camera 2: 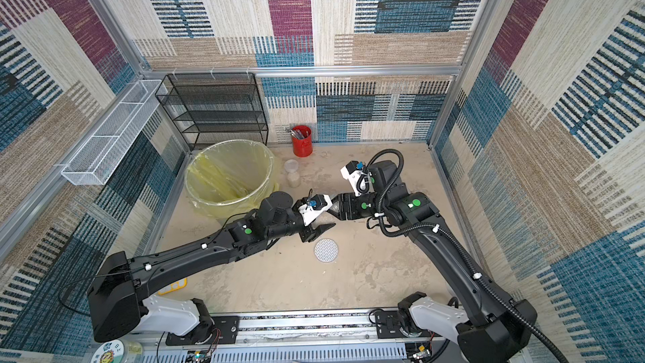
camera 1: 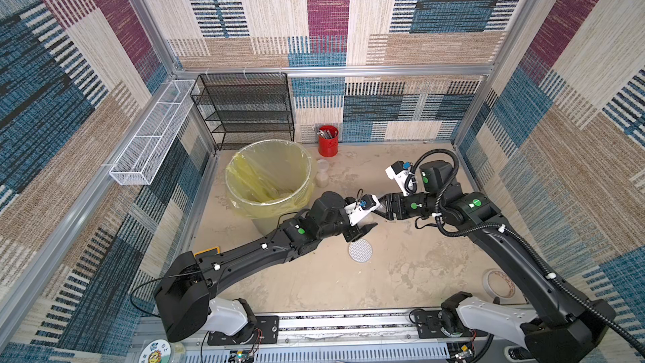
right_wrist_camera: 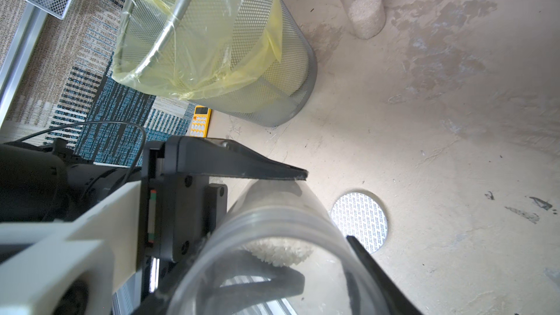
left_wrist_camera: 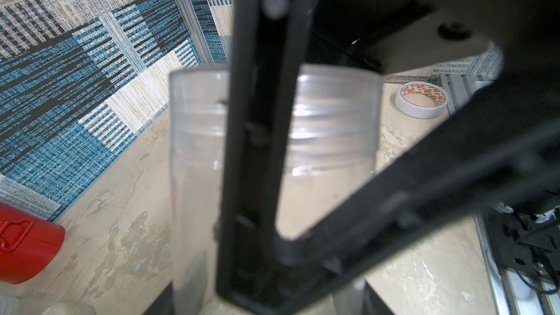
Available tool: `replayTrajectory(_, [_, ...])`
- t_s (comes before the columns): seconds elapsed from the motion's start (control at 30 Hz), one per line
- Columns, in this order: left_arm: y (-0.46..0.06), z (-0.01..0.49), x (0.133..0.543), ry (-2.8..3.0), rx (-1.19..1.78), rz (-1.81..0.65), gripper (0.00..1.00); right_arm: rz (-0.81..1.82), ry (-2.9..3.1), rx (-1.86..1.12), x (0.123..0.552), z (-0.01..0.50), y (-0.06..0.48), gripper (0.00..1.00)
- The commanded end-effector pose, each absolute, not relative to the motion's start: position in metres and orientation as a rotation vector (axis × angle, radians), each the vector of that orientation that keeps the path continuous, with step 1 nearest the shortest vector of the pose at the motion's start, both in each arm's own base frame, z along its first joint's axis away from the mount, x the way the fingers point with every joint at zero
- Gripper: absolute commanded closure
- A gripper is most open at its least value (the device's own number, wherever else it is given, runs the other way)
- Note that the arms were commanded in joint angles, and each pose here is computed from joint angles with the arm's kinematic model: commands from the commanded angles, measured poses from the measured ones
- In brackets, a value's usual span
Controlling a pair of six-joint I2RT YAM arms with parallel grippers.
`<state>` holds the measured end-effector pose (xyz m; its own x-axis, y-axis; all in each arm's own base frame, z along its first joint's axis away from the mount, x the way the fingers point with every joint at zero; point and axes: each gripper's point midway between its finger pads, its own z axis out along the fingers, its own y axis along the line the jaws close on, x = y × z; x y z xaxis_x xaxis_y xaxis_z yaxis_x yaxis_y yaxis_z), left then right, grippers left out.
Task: Empty moldy rice from jars
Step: Pick up the jar from the center of the board.
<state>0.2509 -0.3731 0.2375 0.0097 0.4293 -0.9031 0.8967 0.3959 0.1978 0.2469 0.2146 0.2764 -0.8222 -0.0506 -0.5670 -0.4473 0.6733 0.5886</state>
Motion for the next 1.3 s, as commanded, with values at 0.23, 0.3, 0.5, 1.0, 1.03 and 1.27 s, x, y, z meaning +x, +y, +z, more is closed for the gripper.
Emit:
replayTrajectory(0.23, [-0.363,0.239,0.261,1.594,1.162,-0.47,0.73,1.03,2.341,-0.331,0.254,0.292,0.215,0.13])
replayTrajectory(0.3, [-0.361,0.238,0.262,1.594,1.158,-0.458,0.73,1.023,2.35,-0.327,0.252,0.291,0.213,0.12])
replayTrajectory(0.5, [-0.356,0.244,0.262,1.584,1.134,-0.451,0.73,0.974,2.362,-0.28,0.247,0.293,0.203,0.06])
replayTrajectory(1.0, [-0.343,0.248,0.265,1.559,1.141,-0.345,0.74,1.296,2.394,0.025,0.247,0.328,0.208,0.12])
replayTrajectory(1.03, [-0.344,0.247,0.265,1.554,1.148,-0.34,0.74,1.323,2.416,0.045,0.247,0.327,0.209,0.12])
replayTrajectory(1.27, [-0.347,0.242,0.268,1.537,1.169,-0.304,0.74,1.358,2.589,0.101,0.25,0.306,0.215,0.13])
